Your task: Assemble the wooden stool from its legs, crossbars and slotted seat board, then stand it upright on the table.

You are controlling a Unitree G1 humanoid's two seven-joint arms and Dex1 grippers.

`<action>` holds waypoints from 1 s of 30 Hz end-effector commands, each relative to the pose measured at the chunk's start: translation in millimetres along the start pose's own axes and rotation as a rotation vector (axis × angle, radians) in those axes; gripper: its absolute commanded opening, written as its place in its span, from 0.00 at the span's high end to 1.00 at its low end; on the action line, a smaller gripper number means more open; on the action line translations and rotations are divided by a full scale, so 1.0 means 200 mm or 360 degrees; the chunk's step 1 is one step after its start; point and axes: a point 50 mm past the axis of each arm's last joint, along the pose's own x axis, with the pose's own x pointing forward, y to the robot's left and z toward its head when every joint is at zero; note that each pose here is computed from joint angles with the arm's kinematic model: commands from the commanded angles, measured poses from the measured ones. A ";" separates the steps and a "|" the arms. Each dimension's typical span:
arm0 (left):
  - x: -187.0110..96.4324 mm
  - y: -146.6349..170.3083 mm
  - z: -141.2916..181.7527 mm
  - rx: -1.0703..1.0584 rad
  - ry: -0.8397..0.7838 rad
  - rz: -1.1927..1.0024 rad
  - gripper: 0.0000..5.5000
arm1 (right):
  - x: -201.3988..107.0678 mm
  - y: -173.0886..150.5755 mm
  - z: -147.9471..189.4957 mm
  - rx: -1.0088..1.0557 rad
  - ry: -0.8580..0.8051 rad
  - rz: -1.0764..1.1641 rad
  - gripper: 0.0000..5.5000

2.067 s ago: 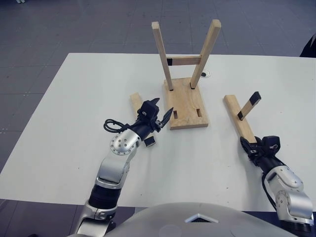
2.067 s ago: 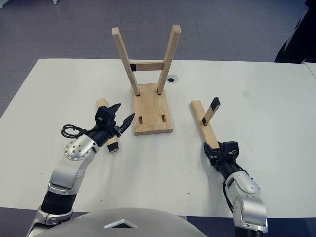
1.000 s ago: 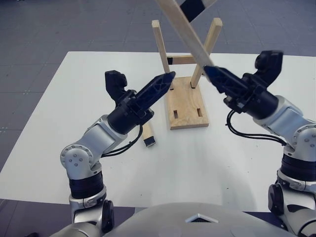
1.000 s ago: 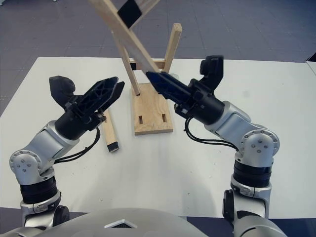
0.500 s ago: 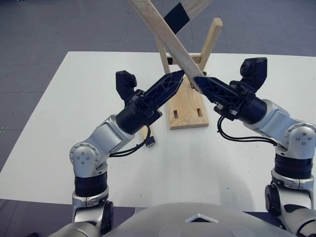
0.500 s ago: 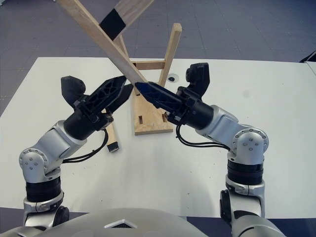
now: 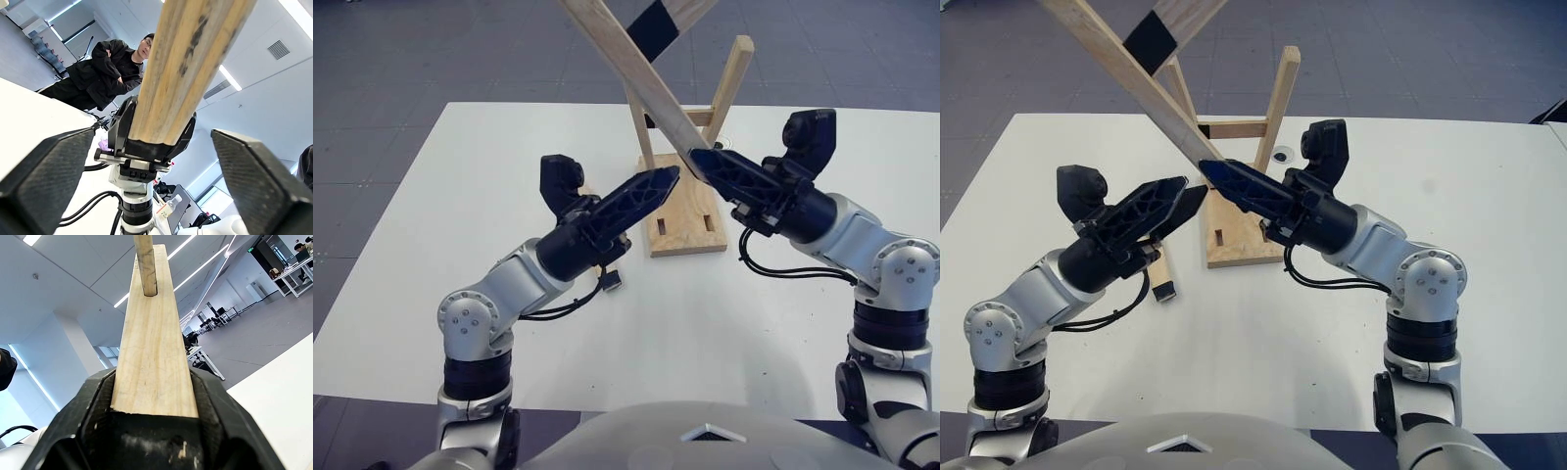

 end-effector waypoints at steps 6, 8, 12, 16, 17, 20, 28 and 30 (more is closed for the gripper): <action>0.08 -0.01 0.05 0.0019 -0.0135 -0.0051 0.14 | 0.02 0.00 -0.03 -0.0022 0.0052 -0.0006 0.63; 0.09 -0.01 0.06 0.0039 -0.0155 -0.0053 0.14 | 0.02 0.00 -0.04 -0.0014 0.0059 -0.0003 0.63; 0.11 0.00 0.09 0.0061 -0.0192 -0.0068 0.14 | 0.03 0.00 -0.06 -0.0019 0.0054 0.0005 0.63; 0.11 0.00 0.09 0.0068 -0.0182 -0.0075 0.16 | 0.03 0.00 -0.06 -0.0025 0.0049 -0.0002 0.63; 0.11 0.00 0.09 0.0068 -0.0177 -0.0078 0.18 | 0.03 0.00 -0.06 -0.0024 0.0044 -0.0004 0.63; 0.11 0.00 0.09 0.0070 -0.0176 -0.0080 0.27 | 0.03 -0.01 -0.06 -0.0027 0.0042 -0.0010 0.63; 0.10 0.00 0.11 0.0106 -0.0233 -0.0075 0.51 | 0.01 -0.01 -0.07 -0.0031 0.0065 -0.0028 0.63; 0.09 0.01 0.11 0.0113 -0.0226 -0.0066 0.56 | 0.01 -0.01 -0.07 -0.0033 0.0064 -0.0029 0.63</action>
